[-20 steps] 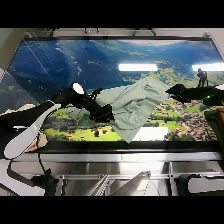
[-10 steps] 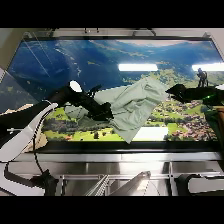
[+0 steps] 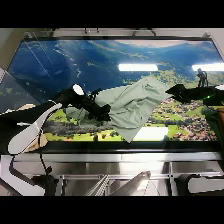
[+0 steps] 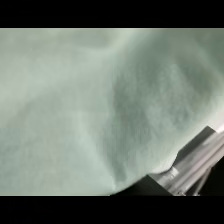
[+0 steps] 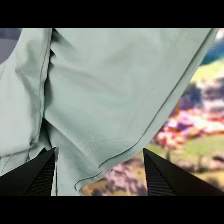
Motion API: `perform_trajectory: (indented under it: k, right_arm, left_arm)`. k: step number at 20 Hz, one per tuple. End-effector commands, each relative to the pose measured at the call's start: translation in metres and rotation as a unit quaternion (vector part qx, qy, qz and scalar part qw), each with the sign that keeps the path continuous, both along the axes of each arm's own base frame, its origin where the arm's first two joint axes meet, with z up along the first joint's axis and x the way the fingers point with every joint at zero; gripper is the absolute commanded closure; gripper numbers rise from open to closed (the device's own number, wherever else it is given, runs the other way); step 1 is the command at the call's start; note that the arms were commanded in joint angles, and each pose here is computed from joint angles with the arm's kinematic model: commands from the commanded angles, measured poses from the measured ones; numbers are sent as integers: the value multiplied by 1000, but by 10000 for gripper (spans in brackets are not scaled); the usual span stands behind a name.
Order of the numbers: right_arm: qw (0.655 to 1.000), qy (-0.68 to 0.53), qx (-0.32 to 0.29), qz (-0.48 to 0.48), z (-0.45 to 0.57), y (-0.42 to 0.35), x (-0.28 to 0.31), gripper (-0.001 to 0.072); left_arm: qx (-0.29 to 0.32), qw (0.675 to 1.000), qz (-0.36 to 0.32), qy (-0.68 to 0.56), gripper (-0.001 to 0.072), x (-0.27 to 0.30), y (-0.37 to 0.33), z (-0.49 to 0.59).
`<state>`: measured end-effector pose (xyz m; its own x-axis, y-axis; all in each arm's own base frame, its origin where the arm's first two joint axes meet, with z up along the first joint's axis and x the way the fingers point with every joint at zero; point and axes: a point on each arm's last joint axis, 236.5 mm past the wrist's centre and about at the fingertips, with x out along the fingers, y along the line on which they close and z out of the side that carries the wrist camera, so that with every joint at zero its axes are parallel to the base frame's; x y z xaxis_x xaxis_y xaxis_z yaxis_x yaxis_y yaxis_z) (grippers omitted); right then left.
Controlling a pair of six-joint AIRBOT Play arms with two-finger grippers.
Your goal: Fold the shirts.
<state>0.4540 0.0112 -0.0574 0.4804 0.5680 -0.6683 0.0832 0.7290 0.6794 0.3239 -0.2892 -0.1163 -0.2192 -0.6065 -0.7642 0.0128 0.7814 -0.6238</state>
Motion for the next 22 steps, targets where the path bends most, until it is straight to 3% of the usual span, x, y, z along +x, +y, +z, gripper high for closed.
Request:
perform_trajectory:
  k: [1,2,3,7,11,13,14,16,20,22]
  right_arm:
    - [1000,15,9,-15,-9,-1,1,137]
    - [999,29,17,-20,-17,-1,0,232]
    - [998,45,28,-24,-25,2,-3,250]
    - [991,92,93,-32,-47,23,-7,248]
    - [987,59,129,-78,-43,34,23,267]
    - [986,23,140,-82,-29,35,38,628]
    - [987,17,141,-76,-25,36,40,694]
    - [988,9,142,-56,-13,38,38,694]
    - [995,26,61,-68,-19,-2,25,696]
    - [997,42,52,-50,-25,-7,12,695]
  left_arm:
    - [-62,998,7,-25,678,9,-22,27]
    - [-85,996,6,-29,677,9,-29,40]
    - [-94,995,4,-32,677,9,-31,48]
    - [-101,994,-4,-50,677,8,-27,70]
    - [-102,994,0,-43,677,10,-18,72]
    - [-103,994,6,-41,677,14,-13,72]
    - [-104,994,8,-38,677,15,-9,73]
    - [-112,993,6,-18,678,11,1,78]
    - [-132,990,-25,38,678,-11,21,91]
    - [-134,990,-27,44,674,-14,24,92]
